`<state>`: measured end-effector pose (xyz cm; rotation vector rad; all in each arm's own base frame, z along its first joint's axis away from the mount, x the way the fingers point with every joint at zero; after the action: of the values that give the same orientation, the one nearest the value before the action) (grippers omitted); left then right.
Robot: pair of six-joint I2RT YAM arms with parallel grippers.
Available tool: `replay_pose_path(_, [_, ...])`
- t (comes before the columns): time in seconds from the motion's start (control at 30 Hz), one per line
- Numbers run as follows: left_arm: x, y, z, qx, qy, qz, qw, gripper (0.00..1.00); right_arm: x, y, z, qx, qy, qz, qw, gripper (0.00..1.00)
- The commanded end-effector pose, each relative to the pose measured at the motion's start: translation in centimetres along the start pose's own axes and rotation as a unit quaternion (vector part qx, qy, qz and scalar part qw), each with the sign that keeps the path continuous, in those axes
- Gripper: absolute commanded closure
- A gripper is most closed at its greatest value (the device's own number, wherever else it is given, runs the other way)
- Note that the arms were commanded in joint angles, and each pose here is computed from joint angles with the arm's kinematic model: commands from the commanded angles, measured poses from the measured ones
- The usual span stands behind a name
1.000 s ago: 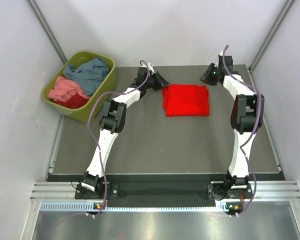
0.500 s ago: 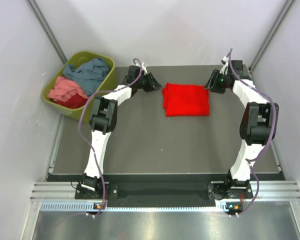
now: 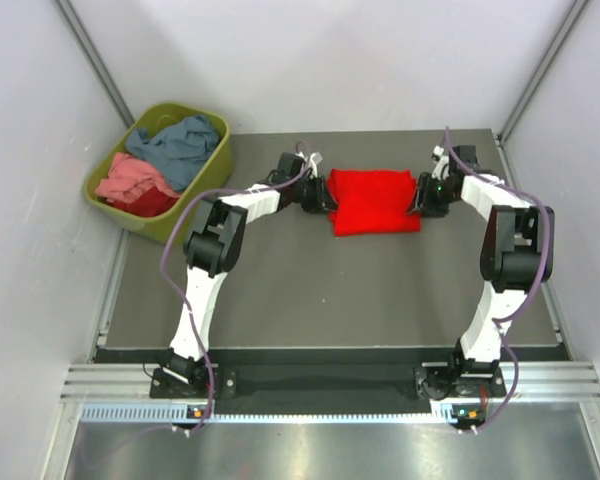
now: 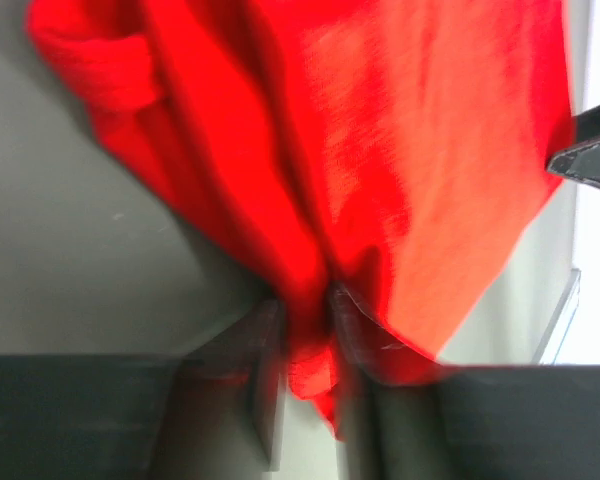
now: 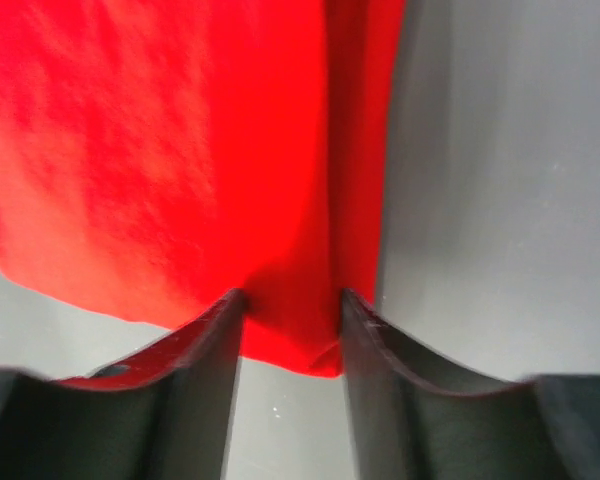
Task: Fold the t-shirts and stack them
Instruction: Fold the tshirt
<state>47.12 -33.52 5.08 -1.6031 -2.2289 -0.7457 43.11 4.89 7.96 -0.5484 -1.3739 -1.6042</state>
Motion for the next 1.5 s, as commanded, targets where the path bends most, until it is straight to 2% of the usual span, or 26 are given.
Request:
replay_pose_path(0.0, [1.4,0.1,-0.9,-0.016,-0.005,-0.006,1.0,0.76,0.0,-0.4,0.0,0.015,0.007,-0.004,1.0,0.59])
replay_pose_path(0.07, [1.5,-0.2,-0.8,-0.009,-0.003,-0.003,1.0,0.93,-0.3,-1.0,0.1,0.01,0.01,-0.003,1.0,0.64])
replay_pose_path(0.1, [1.6,-0.3,-0.7,-0.001,0.003,-0.003,1.0,1.0,-0.4,-1.0,0.2,0.005,0.009,-0.009,1.0,0.7])
replay_pose_path(0.2, [2.1,-1.0,-0.4,0.019,0.02,0.008,1.0,1.0,-0.4,-2.1,0.6,-0.018,0.011,-0.009,1.0,0.83])
replay_pose_path(0.27, [3.0,-1.8,-0.8,0.028,0.017,0.019,0.999,0.87,-0.2,-3.0,1.0,-0.032,0.011,-0.008,0.999,0.87])
replay_pose_path(0.3, [3.4,-2.0,-1.1,0.028,0.016,0.02,0.999,0.84,-0.3,-4.0,1.2,-0.037,0.01,0.001,0.999,0.89])
replay_pose_path(0.37, [4.6,-2.4,-1.8,0.026,0.016,0.016,0.999,0.77,0.3,-4.3,2.0,-0.031,0.012,-0.002,0.999,0.89])
replay_pose_path(0.47, [5.6,-2.2,-2.7,0.019,0.021,0.016,0.999,0.71,1.3,-4.5,2.1,-0.029,-0.001,-0.011,1.0,0.87])
replay_pose_path(0.5, [5.6,-2.3,-3.0,0.02,0.015,0.023,0.999,0.68,1.5,-4.5,2.2,-0.028,-0.003,-0.012,1.0,0.84])
replay_pose_path(0.67, [4.7,-2.7,-3.2,0.039,0.005,0.054,0.998,0.67,2.2,-3.5,3.0,-0.034,0.015,-0.025,0.999,0.83])
replay_pose_path(0.77, [4.3,-3.1,-1.9,0.036,0.029,0.044,0.998,0.67,2.1,-3.6,3.1,-0.036,0.018,-0.025,0.999,0.83])
replay_pose_path(0.97, [3.7,-4.2,1.4,0.054,0.079,0.039,0.995,0.9,1.5,-4.3,2.9,-0.046,0.017,-0.019,0.999,0.85])
replay_pose_path(1.1, [3.5,-4.7,1.6,0.068,0.071,0.045,0.994,0.95,1.4,-4.1,3.1,-0.052,0.02,-0.023,0.998,0.85])
replay_pose_path(1.17, [3.4,-5.1,1.2,0.067,0.064,0.049,0.994,0.91,1.5,-4.0,3.1,-0.056,0.019,-0.023,0.998,0.85])
replay_pose_path(1.27, [4.3,-5.2,0.5,0.059,0.077,0.065,0.993,0.76,2.1,-3.4,2.9,-0.055,0.007,-0.025,0.998,0.77])
replay_pose_path(1.3, [4.7,-4.4,1.0,0.051,0.103,0.047,0.992,0.74,2.4,-2.9,2.8,-0.054,0.0,-0.029,0.998,0.71])
replay_pose_path(1.37, [5.7,-2.3,-0.1,0.029,0.117,0.023,0.992,0.71,3.2,-2.9,2.2,-0.054,-0.027,-0.021,0.998,0.68])
replay_pose_path(1.47, [6.5,0.2,-2.4,0.021,0.103,-0.002,0.994,0.7,4.5,-2.3,1.3,-0.054,-0.072,-0.022,0.996,0.67])
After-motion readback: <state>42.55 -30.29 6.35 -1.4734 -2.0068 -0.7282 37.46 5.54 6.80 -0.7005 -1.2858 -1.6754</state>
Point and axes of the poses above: each gripper's point midway between its finger pads, its own x axis back along the fingers, its own z axis along the line the jaws close on, y = z × x, the point moved 2 cm from there along x, back along the fingers, and after that the axes turned 15 degrees about x, right-handed, at the moved point
